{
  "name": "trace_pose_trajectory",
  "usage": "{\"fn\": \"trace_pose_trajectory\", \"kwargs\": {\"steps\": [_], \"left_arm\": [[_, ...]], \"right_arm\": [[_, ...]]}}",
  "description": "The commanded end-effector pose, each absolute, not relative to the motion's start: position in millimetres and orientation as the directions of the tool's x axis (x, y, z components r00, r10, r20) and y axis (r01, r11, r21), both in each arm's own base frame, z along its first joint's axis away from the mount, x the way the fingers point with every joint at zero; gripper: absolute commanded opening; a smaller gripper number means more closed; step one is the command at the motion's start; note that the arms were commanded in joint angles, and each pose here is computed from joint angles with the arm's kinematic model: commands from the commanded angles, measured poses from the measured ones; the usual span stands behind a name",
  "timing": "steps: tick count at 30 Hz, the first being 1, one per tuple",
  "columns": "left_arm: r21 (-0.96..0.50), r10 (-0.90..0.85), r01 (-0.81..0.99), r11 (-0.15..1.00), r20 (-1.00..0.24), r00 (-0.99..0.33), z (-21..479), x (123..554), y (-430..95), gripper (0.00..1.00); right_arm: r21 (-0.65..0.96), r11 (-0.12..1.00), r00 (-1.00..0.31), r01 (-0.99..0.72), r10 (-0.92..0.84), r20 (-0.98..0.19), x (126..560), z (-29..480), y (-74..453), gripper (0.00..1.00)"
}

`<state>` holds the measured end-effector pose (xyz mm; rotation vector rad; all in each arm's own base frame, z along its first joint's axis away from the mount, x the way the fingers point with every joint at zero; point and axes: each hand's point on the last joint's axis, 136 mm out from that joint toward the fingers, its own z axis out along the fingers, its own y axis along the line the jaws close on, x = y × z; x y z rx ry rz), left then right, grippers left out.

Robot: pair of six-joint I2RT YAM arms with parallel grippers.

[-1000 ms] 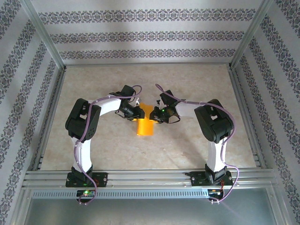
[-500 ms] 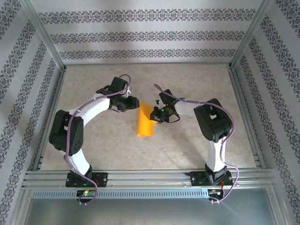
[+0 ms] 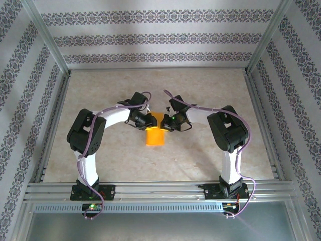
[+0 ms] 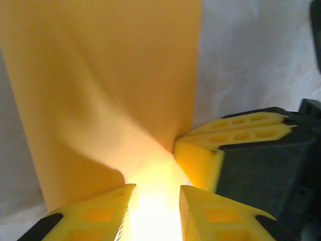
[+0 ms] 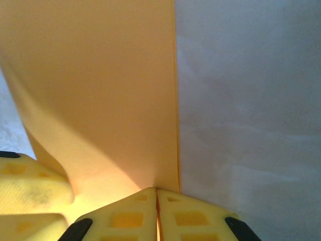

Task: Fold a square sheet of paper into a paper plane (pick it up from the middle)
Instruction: First fold in half a square sheet of paper at the center of the table.

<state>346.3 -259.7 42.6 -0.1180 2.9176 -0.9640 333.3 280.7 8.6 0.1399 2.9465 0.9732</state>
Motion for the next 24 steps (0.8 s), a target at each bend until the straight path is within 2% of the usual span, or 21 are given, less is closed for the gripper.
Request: {"fn": "trace_pose_trajectory", "kwargs": {"steps": [1,19,24], "left_arm": [[-0.553,-0.073,-0.042,0.832,-0.035,-0.997,41,343,-253,0.27],[-0.441,-0.112,-0.093,0.893,-0.017,-0.994,3,328,-202,0.26],[-0.455,-0.141,-0.107,0.884,-0.041,-0.989,13,325,-181,0.26]], "right_arm": [[0.259,0.949,-0.981,0.179,0.152,0.121,287,-69,218,0.1],[0.235,0.954,-0.978,0.184,0.154,0.139,281,-75,213,0.09],[0.234,0.955,-0.978,0.182,0.152,0.142,280,-77,213,0.09]]}}
